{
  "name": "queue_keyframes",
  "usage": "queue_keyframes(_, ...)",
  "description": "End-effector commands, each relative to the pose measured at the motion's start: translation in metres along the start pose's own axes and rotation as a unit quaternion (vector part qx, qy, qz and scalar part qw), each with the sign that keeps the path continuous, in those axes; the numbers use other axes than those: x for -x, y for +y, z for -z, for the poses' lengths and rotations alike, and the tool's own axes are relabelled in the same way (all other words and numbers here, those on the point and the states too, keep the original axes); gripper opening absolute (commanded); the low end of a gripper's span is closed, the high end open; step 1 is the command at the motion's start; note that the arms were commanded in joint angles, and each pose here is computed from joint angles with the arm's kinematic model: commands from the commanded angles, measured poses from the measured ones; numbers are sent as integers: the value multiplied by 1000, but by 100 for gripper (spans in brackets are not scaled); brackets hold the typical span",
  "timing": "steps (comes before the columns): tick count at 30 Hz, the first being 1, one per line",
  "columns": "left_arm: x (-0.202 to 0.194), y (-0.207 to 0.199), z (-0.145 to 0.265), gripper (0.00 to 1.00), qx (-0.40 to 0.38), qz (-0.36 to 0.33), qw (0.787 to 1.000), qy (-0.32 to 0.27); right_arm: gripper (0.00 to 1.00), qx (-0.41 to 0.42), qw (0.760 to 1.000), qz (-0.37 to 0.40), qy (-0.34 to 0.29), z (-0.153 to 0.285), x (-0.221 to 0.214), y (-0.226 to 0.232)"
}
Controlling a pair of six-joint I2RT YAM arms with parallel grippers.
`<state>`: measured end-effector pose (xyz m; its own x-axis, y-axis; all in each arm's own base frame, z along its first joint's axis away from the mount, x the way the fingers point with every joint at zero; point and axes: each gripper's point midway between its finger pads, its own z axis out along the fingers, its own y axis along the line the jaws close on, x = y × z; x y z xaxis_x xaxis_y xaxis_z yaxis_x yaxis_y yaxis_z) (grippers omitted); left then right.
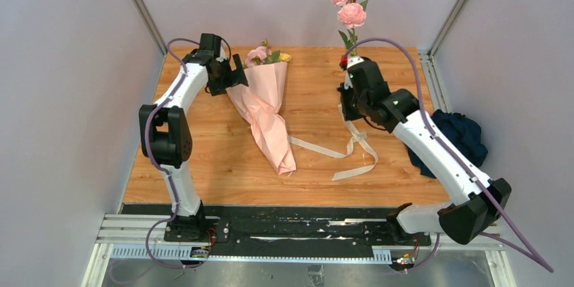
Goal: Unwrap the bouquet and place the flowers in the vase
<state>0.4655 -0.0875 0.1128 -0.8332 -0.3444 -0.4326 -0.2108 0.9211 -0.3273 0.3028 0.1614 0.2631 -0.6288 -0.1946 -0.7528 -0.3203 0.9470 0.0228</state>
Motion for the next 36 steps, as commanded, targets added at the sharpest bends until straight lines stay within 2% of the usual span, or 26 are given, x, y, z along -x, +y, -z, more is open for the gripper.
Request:
queue_keyframes(1, 9, -16, 33, 100, -25, -6, 999, -27, 0, -12, 1000, -9, 20, -15, -30, 11)
queue_keyframes(5, 9, -15, 38, 100, -24, -9, 999, -31, 0, -4, 996, 18, 85, -40, -72, 22)
queue_keyframes(6, 9, -15, 40, 100, -24, -9, 999, -32, 10, 5, 993, 25, 113, -47, -88, 27)
queue_keyframes(8, 8, -17, 43, 100, -29, -11, 999, -33, 48, 15, 986, 37, 164, -61, -116, 32)
queue_keyframes(9, 8, -18, 44, 100, -32, -11, 999, -33, 58, 9, 979, 40, 201, -69, -135, 32)
queue_keyframes(11, 7, -19, 46, 100, -35, -11, 999, -32, 70, -8, 968, 48, 248, -78, -160, 29)
queue_keyframes(14, 5, -19, 49, 100, -36, -13, 999, -32, 80, -33, 959, 47, 279, -88, -183, 21)
queue_keyframes(19, -2, -14, 51, 100, -30, -19, 999, -30, 83, -55, 952, 12, 302, -90, -203, 8)
queue_keyframes(26, -7, -16, 44, 100, -38, -17, 999, -16, 82, -57, 950, 2, 306, -113, -214, 5)
queue_keyframes(28, -6, -16, 45, 100, -38, -19, 999, -18, 78, -64, 950, -18, 306, -123, -215, -1)
queue_keyframes(30, -7, -17, 46, 100, -40, -19, 999, -16, 65, -70, 949, -42, 306, -133, -214, -9)
queue_keyframes(31, -8, -18, 47, 100, -43, -19, 999, -15, 50, -76, 948, -53, 305, -136, -214, -14)
queue_keyframes(32, -8, -18, 48, 100, -45, -19, 999, -15, 30, -84, 947, -61, 304, -138, -213, -20)
queue_keyframes(36, -11, -15, 47, 100, -40, -20, 999, -14, 1, -101, 947, -92, 292, -136, -205, -39)
